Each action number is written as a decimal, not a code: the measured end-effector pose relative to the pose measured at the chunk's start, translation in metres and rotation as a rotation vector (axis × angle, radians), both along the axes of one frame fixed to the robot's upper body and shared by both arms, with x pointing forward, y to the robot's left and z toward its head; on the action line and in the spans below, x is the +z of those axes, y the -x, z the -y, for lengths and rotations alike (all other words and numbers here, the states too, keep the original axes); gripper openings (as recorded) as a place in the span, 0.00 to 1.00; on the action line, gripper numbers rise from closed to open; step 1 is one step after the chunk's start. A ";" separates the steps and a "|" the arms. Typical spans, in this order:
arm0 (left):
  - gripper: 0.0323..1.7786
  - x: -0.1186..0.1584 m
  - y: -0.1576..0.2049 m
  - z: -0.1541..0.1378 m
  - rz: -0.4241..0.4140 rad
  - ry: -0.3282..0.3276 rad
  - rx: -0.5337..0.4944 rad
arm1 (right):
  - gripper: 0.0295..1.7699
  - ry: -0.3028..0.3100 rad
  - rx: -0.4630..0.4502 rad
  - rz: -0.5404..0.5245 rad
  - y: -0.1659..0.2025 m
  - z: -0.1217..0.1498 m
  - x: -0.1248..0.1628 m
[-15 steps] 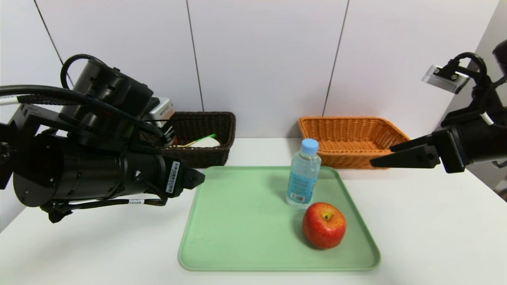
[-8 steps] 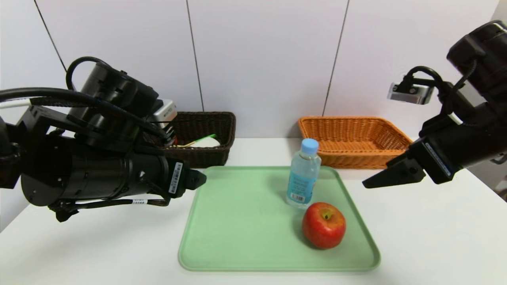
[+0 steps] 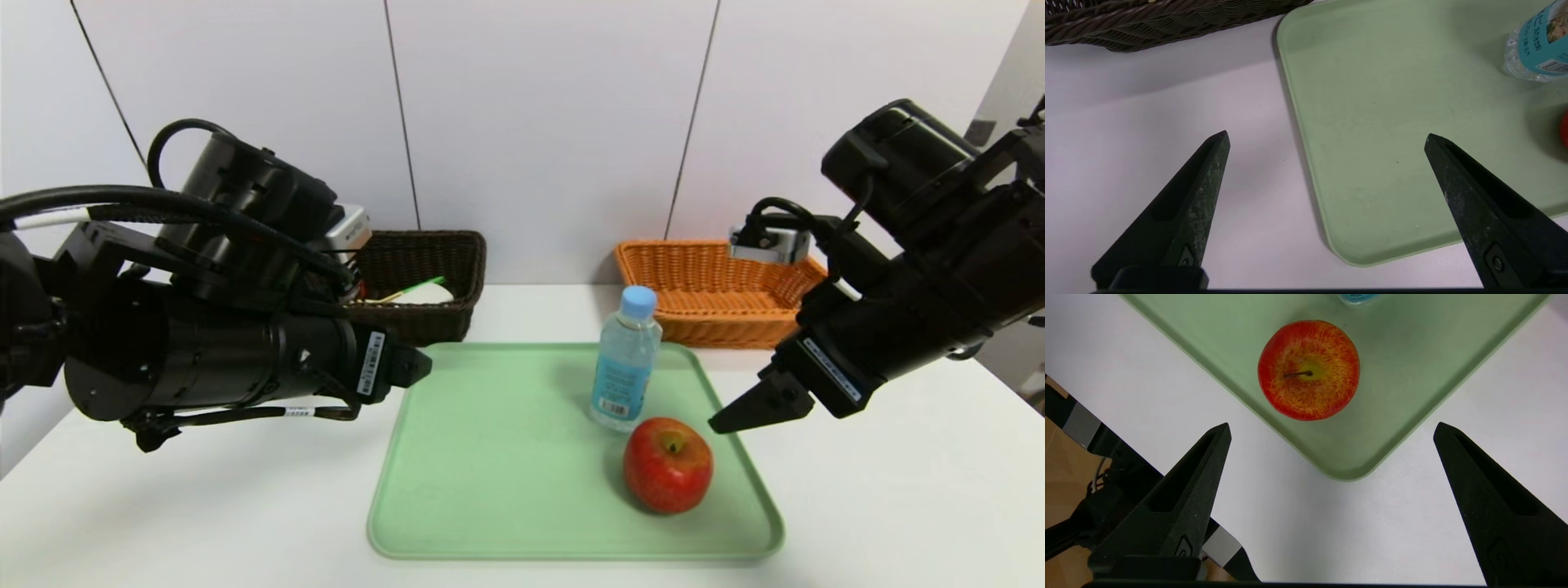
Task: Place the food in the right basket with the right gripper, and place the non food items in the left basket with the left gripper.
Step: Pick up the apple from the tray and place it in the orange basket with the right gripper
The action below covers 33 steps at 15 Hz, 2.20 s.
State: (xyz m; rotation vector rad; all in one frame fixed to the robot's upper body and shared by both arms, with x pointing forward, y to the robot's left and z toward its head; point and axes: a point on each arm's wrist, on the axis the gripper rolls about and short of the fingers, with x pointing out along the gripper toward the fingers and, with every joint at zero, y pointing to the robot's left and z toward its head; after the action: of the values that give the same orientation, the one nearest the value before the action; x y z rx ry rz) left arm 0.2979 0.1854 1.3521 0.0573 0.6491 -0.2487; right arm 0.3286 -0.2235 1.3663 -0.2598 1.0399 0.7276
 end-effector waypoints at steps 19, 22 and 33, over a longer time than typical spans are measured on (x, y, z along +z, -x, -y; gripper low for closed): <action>0.95 -0.004 -0.003 0.002 -0.012 -0.006 0.002 | 0.97 0.179 0.103 -0.016 0.000 -0.049 -0.045; 0.95 -0.004 -0.002 0.002 -0.013 -0.007 0.002 | 0.97 0.188 0.104 0.002 -0.002 -0.054 -0.050; 0.95 -0.005 -0.002 0.002 -0.014 -0.008 0.000 | 0.97 0.213 0.107 -0.008 -0.019 -0.068 -0.079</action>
State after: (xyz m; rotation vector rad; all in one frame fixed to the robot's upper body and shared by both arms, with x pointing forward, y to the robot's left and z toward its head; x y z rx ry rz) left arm 0.3003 0.1833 1.3475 0.0637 0.6644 -0.2467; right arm 0.3481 -0.1551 1.2878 -0.4996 1.1185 0.7141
